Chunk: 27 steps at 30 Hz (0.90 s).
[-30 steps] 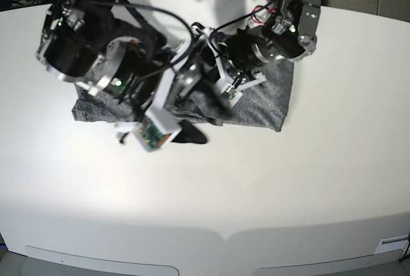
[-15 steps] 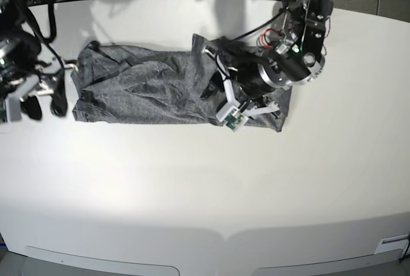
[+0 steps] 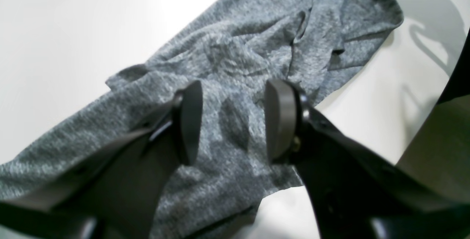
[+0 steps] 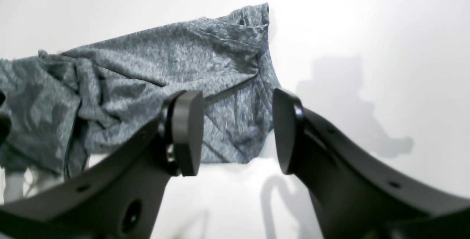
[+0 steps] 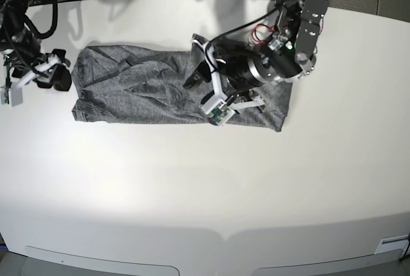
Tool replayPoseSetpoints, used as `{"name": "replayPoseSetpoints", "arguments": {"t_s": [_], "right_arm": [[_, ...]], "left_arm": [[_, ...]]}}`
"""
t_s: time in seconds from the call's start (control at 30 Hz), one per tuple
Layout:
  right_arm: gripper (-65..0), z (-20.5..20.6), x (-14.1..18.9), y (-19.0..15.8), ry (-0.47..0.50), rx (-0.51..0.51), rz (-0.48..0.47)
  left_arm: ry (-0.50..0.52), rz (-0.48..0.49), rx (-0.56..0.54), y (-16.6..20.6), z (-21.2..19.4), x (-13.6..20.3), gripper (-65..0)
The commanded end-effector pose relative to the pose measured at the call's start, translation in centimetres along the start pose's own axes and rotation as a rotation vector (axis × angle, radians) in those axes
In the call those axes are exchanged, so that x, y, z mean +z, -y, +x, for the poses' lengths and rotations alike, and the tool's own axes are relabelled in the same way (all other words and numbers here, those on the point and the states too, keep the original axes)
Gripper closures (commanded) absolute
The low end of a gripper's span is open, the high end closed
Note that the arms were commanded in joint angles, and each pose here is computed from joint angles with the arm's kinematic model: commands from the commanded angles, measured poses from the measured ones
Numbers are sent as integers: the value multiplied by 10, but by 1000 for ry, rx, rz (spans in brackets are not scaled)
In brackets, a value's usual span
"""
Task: Fold the T-shirt properly
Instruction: 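Release the strip with the right gripper and move it to the other strip end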
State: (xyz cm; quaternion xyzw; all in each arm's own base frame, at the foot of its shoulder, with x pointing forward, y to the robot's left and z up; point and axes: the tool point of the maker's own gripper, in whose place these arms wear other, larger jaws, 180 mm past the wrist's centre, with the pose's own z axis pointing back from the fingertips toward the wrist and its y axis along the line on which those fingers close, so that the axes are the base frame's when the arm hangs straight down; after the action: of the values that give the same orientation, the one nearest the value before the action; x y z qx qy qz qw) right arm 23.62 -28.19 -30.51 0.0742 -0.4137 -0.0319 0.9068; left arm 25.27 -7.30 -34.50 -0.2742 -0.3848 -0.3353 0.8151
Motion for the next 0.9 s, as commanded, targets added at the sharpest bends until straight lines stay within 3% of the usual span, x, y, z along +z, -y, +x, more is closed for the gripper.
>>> {"name": "replayPoseSetpoints", "arguments": {"t_s": [0.0, 0.33, 0.47, 0.57, 0.77, 0.87], "right_arm": [[-306, 23, 3, -1, 68, 27, 8], [-306, 37, -2, -15, 34, 30, 79], [-306, 53, 0, -23, 120, 17, 121], [-306, 54, 0, -29, 120, 13, 150], [-306, 38, -3, -5, 13, 52, 20], [-323, 37, -4, 4, 7, 56, -11]], "left_arm": [[62, -12, -13, 3, 19, 2, -271], [56, -8, -16, 1, 17, 3, -271], [57, -8, -15, 1, 17, 3, -271], [52, -7, -13, 1, 16, 3, -271], [19, -6, -14, 1, 10, 2, -271], [19, -6, -13, 1, 10, 2, -271]]}}
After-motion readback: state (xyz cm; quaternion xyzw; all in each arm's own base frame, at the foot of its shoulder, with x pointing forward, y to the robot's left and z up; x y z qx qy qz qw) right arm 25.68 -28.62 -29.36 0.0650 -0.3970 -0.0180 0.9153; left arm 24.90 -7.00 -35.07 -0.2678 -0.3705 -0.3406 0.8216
